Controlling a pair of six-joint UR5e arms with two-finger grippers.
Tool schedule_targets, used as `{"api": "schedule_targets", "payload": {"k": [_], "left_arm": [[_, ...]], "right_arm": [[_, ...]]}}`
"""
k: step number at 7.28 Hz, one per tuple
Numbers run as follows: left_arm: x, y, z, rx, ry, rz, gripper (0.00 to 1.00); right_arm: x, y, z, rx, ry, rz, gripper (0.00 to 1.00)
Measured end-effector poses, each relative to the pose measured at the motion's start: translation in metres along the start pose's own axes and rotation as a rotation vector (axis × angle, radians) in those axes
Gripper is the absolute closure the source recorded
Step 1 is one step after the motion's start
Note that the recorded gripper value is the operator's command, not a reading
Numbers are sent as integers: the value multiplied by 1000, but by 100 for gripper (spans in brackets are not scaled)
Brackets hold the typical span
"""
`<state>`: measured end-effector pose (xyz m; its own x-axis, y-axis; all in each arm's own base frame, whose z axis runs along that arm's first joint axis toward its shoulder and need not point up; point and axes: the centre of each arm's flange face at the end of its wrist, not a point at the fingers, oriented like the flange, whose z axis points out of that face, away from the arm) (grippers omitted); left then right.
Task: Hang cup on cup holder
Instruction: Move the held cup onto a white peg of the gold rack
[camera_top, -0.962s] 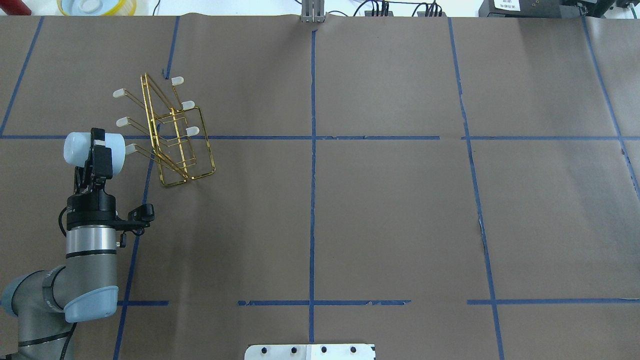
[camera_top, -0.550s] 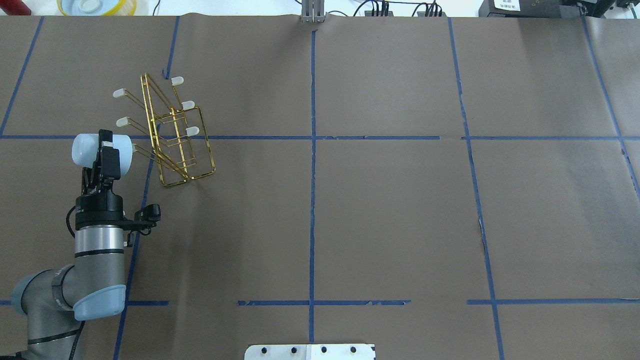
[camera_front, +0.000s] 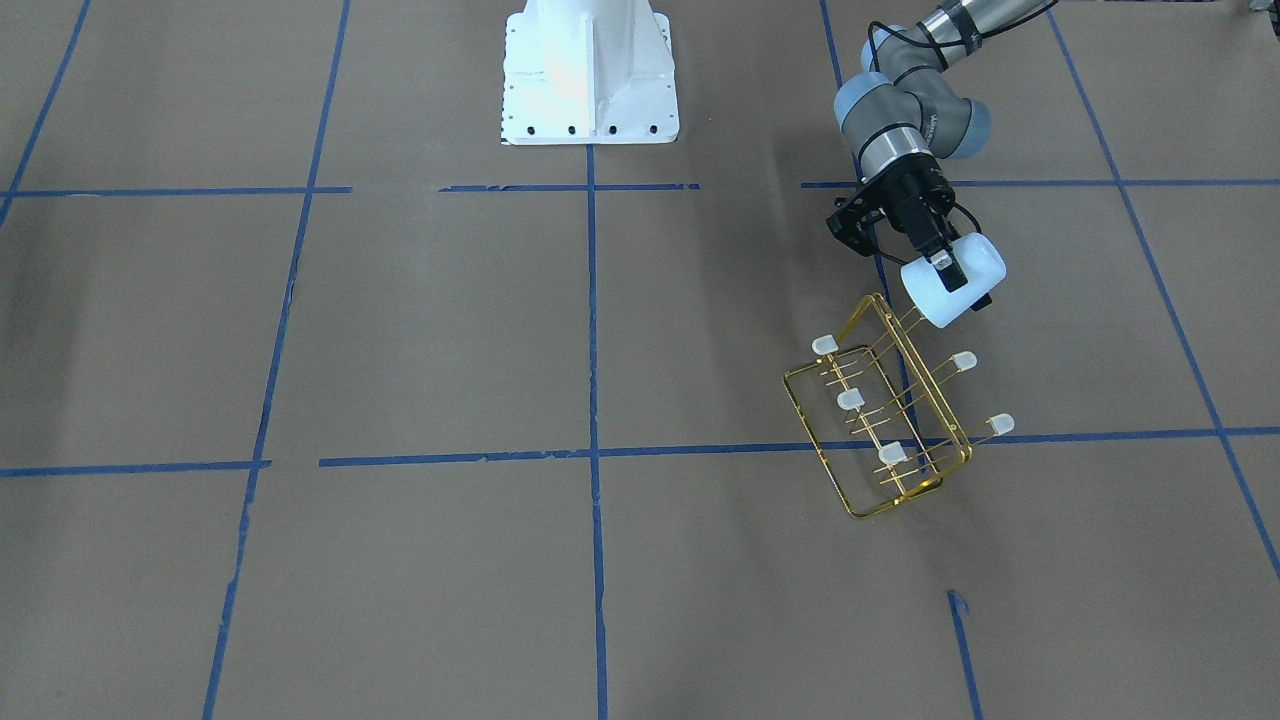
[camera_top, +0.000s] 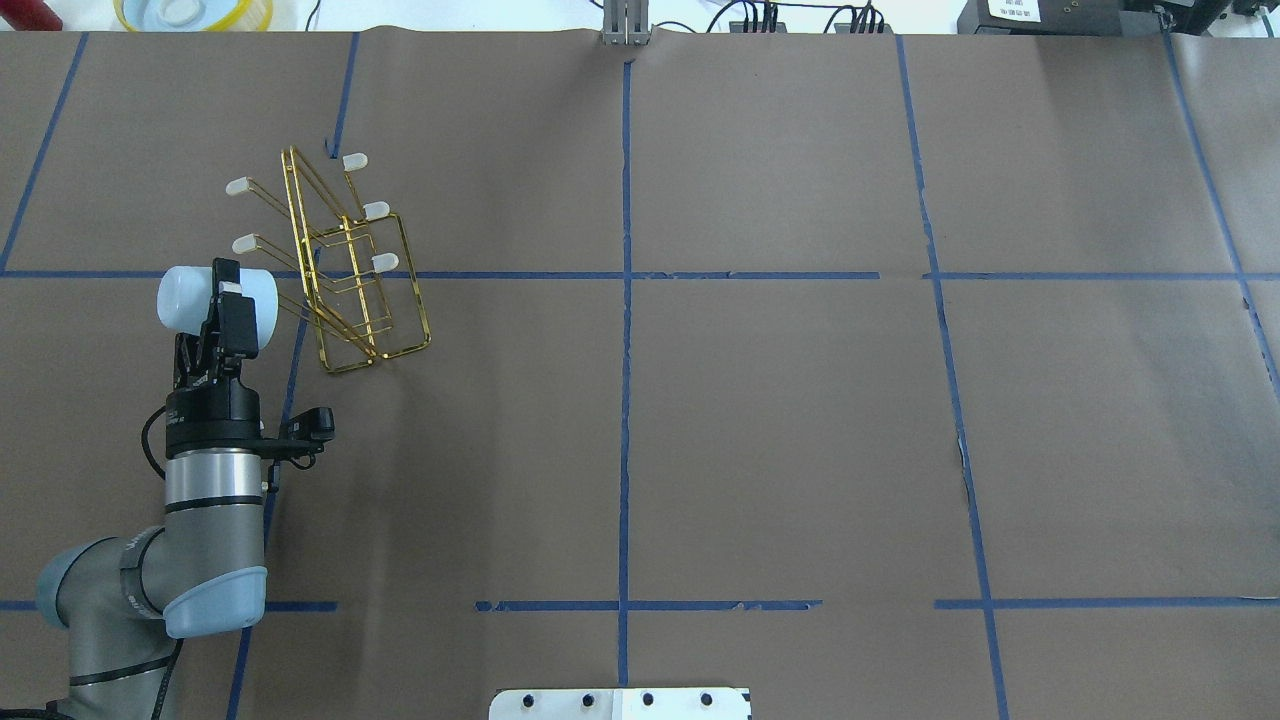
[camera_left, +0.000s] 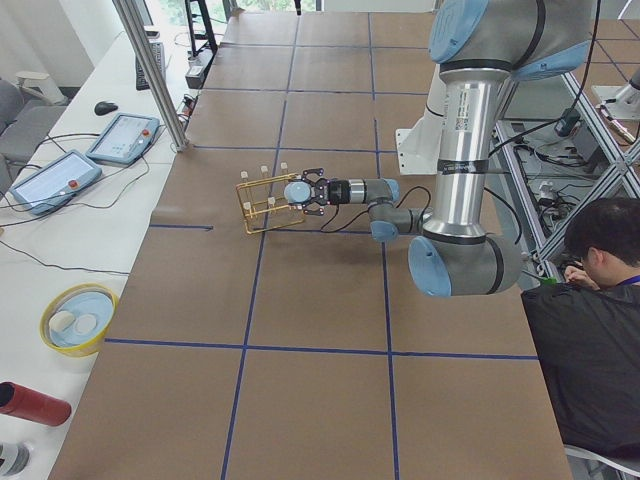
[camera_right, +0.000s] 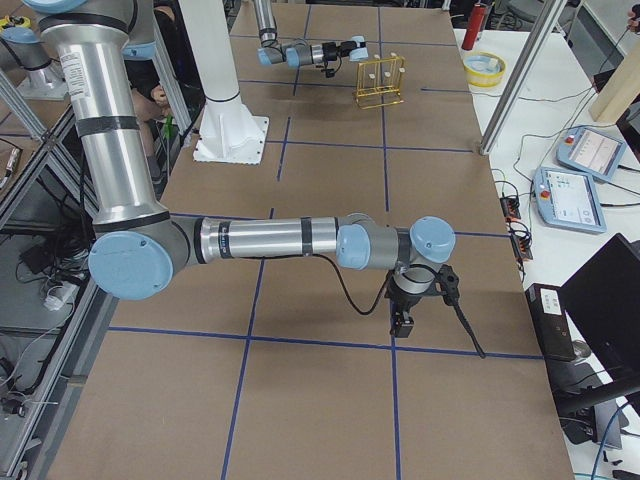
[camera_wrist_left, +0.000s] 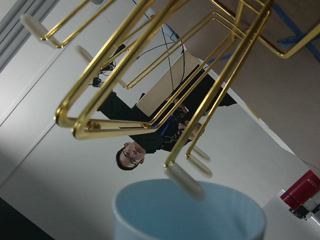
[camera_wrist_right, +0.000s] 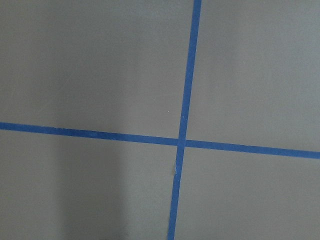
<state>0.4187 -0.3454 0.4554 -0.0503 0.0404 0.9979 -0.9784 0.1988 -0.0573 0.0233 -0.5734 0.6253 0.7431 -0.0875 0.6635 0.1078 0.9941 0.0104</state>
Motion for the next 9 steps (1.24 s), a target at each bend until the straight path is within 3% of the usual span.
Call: {"api": "schedule_targets", "payload": {"k": [9], "left_arm": [[2,-31,1,-5,6,164,100]], "right_arm": [[0,0,0,0,0,0,0]]}}
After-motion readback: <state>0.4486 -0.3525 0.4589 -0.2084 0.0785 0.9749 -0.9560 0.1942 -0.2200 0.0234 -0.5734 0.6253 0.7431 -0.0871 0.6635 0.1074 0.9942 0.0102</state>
